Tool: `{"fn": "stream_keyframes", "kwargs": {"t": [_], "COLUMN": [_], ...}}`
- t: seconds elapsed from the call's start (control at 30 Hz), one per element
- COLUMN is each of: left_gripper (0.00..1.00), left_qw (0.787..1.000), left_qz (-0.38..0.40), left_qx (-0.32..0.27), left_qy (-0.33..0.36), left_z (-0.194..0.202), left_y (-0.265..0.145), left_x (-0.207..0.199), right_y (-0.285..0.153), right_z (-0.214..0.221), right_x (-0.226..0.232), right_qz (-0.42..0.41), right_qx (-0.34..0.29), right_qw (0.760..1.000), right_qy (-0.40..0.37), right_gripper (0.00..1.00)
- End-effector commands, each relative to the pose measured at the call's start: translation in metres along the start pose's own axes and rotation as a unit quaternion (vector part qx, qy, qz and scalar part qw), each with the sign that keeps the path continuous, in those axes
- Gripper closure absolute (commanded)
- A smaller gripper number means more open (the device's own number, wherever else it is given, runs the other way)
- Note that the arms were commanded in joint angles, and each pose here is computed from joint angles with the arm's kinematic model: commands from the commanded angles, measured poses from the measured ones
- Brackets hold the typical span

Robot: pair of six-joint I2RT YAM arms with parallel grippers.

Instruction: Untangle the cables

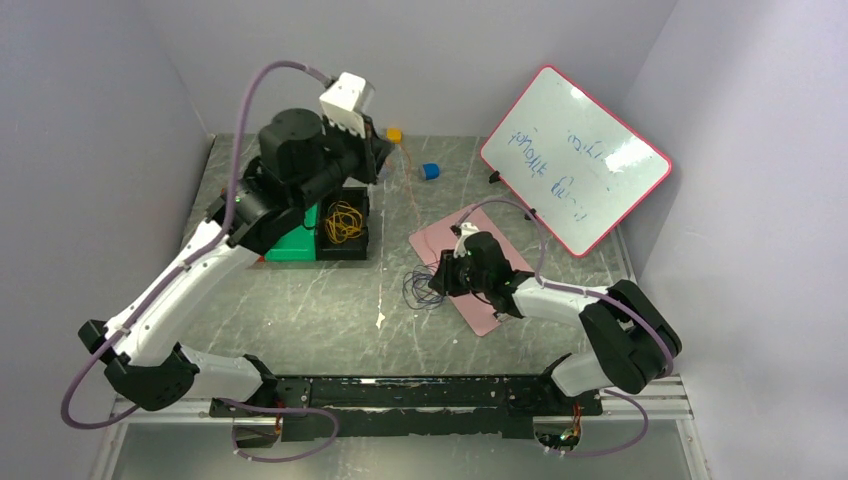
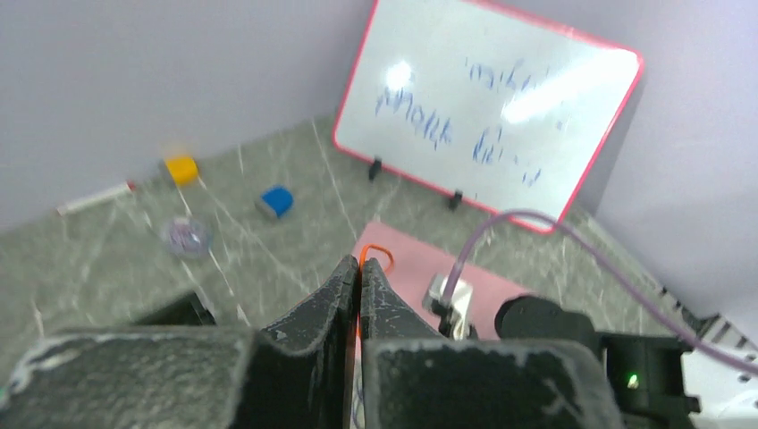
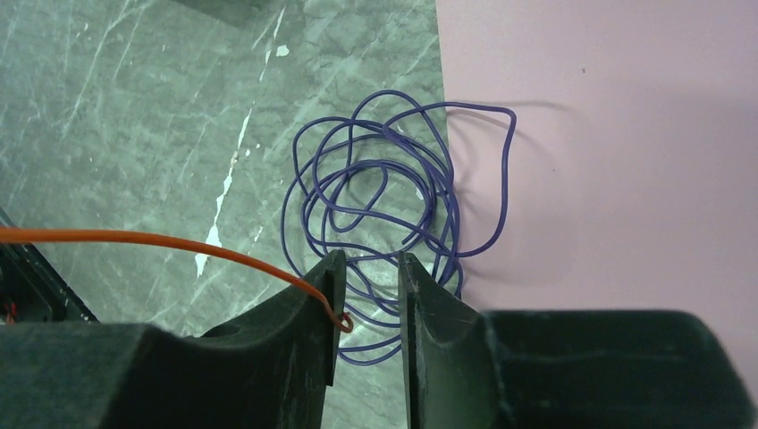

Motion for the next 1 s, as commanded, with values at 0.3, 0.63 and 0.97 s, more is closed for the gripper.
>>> {"fn": "stream_keyframes", "kwargs": {"t": [0.3, 0.63, 0.97], "left_gripper": [0.93, 0.93, 0.93], "left_qw": [0.978, 0.976, 0.982], "left_qz": [-0.113, -0.162, -0.169], "left_qx": [-0.164, -0.125, -0.072], "left_qy": [0.053, 0.077, 0.044], "left_z": [-0.126, -0.113, -0.066], "left_y": [-0.061, -0.058, -0.043], "left_x": [0.05, 0.07, 0.116], "right_y": [-0.002, -0.022, -0.044], "right_z": [-0.006, -0.026, -0.047], "right_x": [0.002, 0.029, 0.052], "right_qz": [-0.004, -0.059, -0.099], "right_qx": [-0.022, -0.063, -0.104], "right_qw": [1.0, 0.996, 0.988], "right_qy": [0.008, -0.024, -0.056], "right_gripper": [0.58, 0.46, 0.43]}}
Point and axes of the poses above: each gripper's point midway between its finger pads, its own y axis out along the fingers, its own x axis along the line the jaws close on, z = x × y, the point moved 4 cm from there along -y, back along the fingers, and after that the axes turned 15 degrees about y, right-handed, at the moved point
